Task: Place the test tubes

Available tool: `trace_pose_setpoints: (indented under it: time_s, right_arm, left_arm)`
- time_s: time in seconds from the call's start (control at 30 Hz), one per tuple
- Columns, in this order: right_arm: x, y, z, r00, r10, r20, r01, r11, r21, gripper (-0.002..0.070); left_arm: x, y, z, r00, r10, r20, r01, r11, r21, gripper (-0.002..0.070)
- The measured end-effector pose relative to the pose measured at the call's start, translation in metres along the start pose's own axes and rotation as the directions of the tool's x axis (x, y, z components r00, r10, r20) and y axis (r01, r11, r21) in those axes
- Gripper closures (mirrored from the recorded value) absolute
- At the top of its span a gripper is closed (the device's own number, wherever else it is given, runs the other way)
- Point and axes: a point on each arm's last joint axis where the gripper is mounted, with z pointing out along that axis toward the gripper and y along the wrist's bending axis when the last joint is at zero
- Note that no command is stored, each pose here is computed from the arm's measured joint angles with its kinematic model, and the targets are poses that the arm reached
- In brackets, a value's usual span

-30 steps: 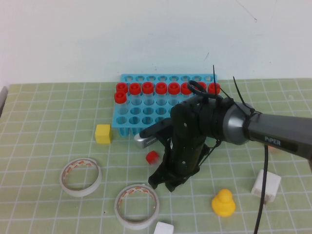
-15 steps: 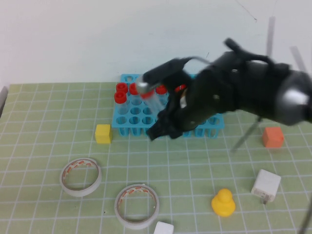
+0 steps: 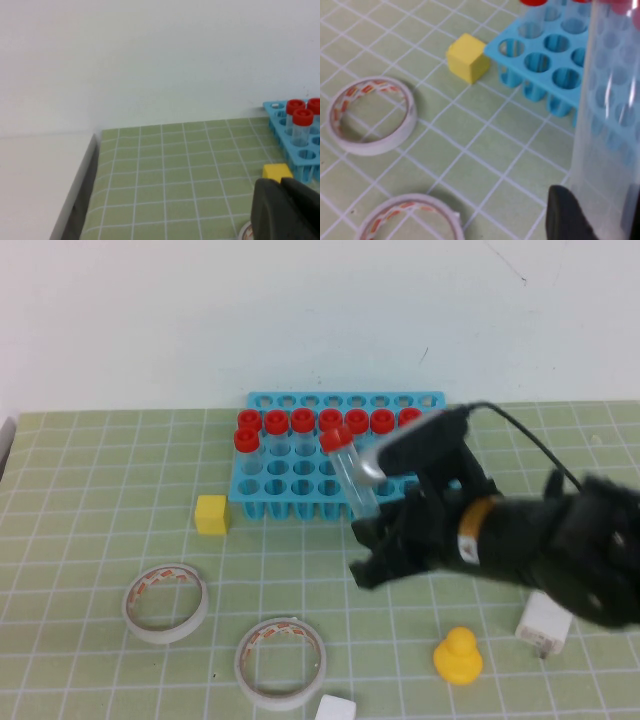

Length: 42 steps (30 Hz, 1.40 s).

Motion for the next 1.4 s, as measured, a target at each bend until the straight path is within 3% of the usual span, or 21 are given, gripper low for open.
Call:
trace_pose_setpoints:
  time_s: [0.27,0.6,0.93,1.1,1.4]
  right_arm:
    - [0.024,0.006,-0.025,0.985,-0.029,0.168,0.042,0.996,-0.078,0.0443]
    - [0.015,0.013,-0.039,0.953,-0.085,0.291,0.124,0.985,-0.119,0.0443]
    - [0.007,0.021,-0.044,0.907,-0.109,0.407,0.193,0.966,-0.173,0.0443]
    - [0.003,0.024,-0.046,0.884,-0.110,0.454,0.216,0.958,-0.189,0.0443]
    - [0.002,0.026,-0.048,0.871,-0.119,0.477,0.238,0.951,-0.198,0.0443]
  left_arm:
    - [-0.002,0.000,0.000,0.999,-0.026,0.020,0.026,1.000,0.005,0.0676]
    - [-0.004,-0.001,0.000,0.999,-0.018,0.044,0.018,1.000,0.015,0.0676]
    - [-0.007,-0.017,0.020,0.999,-0.004,0.044,-0.004,0.984,0.176,0.0676]
    - [-0.010,-0.034,0.034,0.994,-0.087,0.066,0.063,0.951,0.301,0.0676]
    - [-0.022,-0.081,0.054,0.991,-0.122,0.054,0.071,0.826,0.559,0.0676]
